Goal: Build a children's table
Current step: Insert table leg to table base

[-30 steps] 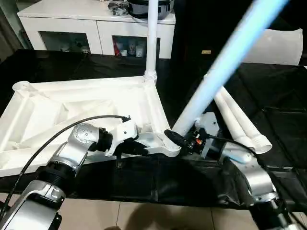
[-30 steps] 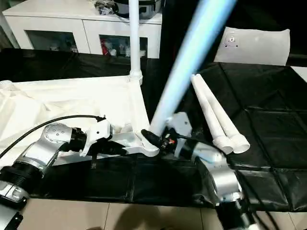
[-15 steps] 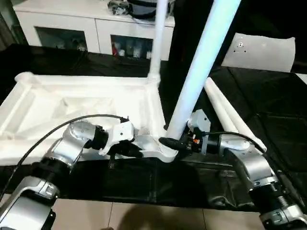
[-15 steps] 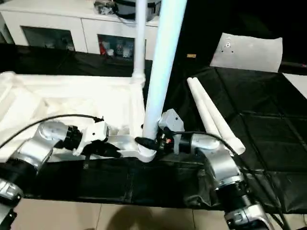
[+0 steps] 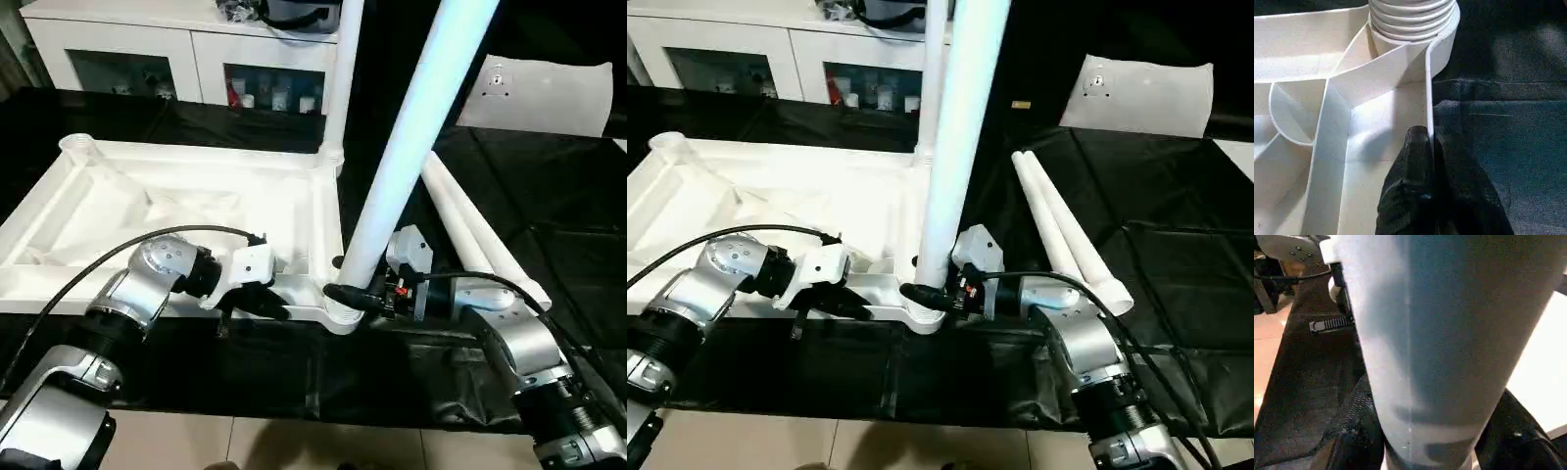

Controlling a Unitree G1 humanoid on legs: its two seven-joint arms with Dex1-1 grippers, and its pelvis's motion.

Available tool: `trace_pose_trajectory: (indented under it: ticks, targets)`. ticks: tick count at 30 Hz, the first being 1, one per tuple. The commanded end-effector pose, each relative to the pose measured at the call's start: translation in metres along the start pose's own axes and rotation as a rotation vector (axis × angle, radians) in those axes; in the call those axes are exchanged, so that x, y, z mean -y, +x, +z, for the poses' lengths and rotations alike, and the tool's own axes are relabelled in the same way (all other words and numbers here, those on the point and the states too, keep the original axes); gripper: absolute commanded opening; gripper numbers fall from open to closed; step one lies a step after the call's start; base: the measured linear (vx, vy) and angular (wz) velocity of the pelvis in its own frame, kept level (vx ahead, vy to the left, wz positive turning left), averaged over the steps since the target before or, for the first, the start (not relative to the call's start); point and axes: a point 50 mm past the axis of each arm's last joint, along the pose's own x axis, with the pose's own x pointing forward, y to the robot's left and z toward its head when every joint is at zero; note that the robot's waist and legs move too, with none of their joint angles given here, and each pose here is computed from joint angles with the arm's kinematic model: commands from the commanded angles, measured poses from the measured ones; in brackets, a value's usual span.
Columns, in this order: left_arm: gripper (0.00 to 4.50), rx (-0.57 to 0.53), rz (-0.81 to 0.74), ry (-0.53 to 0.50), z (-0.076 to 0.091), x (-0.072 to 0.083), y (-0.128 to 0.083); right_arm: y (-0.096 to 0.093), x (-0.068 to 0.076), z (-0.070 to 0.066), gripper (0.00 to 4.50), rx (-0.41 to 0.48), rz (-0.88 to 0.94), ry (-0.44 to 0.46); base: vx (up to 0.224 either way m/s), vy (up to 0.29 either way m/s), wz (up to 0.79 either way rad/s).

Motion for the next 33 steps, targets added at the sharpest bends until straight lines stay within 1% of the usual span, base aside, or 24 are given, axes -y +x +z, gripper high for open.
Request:
trace_pose_trajectory:
  ticks: [1,3,6,7,8,10,12,13,14,15,16,18,21,23,26,29,30,31,32,33]
  targets:
    - [0.00,0.009,0.138,-0.049,-0.003,-0.003,-0.008,0.008,-0.007,-0.035,1.89,-0.121,-0.070,0.105,0.000,0.000,0.00]
    - [0.00,0.028,0.231,-0.093,-0.007,-0.001,-0.012,0.010,0.001,-0.036,1.89,-0.126,-0.172,0.100,0.000,0.000,0.00]
    - [0.00,0.080,0.364,-0.202,-0.009,0.008,-0.017,0.015,0.009,-0.034,1.89,-0.098,-0.291,0.141,0.000,0.000,0.00]
    - [0.00,0.080,0.364,-0.202,-0.009,0.008,-0.017,0.015,0.009,-0.034,1.89,-0.098,-0.291,0.141,0.000,0.000,0.00]
    - [0.00,0.106,0.429,-0.262,-0.005,0.014,-0.017,0.020,0.015,-0.033,1.89,-0.082,-0.361,0.169,0.000,0.000,0.00]
    - [0.00,0.125,0.482,-0.307,0.000,0.019,-0.015,0.023,0.018,-0.033,1.89,-0.082,-0.413,0.179,0.000,0.000,0.00]
    - [0.00,0.192,0.507,-0.348,0.023,0.030,0.001,0.034,0.027,-0.035,1.89,-0.093,-0.530,0.211,0.000,0.000,0.00]
    - [0.00,0.192,0.507,-0.348,0.023,0.030,0.001,0.034,0.027,-0.035,1.89,-0.093,-0.530,0.211,0.000,0.000,0.00]
    - [0.00,0.227,0.495,-0.355,0.037,0.037,0.012,0.039,0.031,-0.035,1.89,-0.093,-0.582,0.243,0.000,0.000,0.00]
    - [0.00,0.229,0.494,-0.354,0.038,0.037,0.013,0.039,0.031,-0.035,1.89,-0.094,-0.583,0.242,0.000,0.000,0.00]
    - [0.00,0.253,0.485,-0.351,0.046,0.039,0.020,0.042,0.032,-0.033,1.89,-0.102,-0.589,0.229,0.000,0.000,0.00]
    - [0.00,0.278,0.484,-0.367,0.056,0.040,0.029,0.046,0.033,-0.033,1.89,-0.112,-0.597,0.230,0.000,0.000,0.00]
    - [0.00,0.266,0.514,-0.367,0.056,0.034,0.033,0.046,0.033,-0.033,1.89,-0.120,-0.604,0.230,0.000,0.000,0.00]
    - [0.00,0.238,0.556,-0.374,0.055,0.028,0.031,0.046,0.033,-0.034,1.89,-0.122,-0.612,0.226,0.000,0.000,0.00]
    - [0.00,0.208,0.593,-0.372,0.052,0.024,0.027,0.045,0.033,-0.036,1.89,-0.126,-0.630,0.252,0.000,0.000,0.00]
    - [0.00,0.194,0.607,-0.375,0.049,0.021,0.022,0.043,0.034,-0.036,1.89,-0.098,-0.636,0.284,0.000,0.000,0.00]
    - [0.00,0.193,0.607,-0.375,0.048,0.021,0.022,0.043,0.034,-0.036,2.45,-0.097,-0.637,0.283,0.000,0.000,0.00]
    - [0.00,0.189,0.608,-0.371,0.047,0.020,0.021,0.043,0.034,-0.036,2.45,-0.094,-0.641,0.281,0.000,0.000,0.00]
    - [0.00,0.182,0.609,-0.358,0.045,0.019,0.020,0.043,0.034,-0.036,2.61,-0.086,-0.644,0.278,0.000,0.000,0.00]
    - [0.00,0.181,0.609,-0.356,0.045,0.019,0.020,0.043,0.034,-0.036,2.61,-0.085,-0.645,0.278,0.000,0.000,0.00]
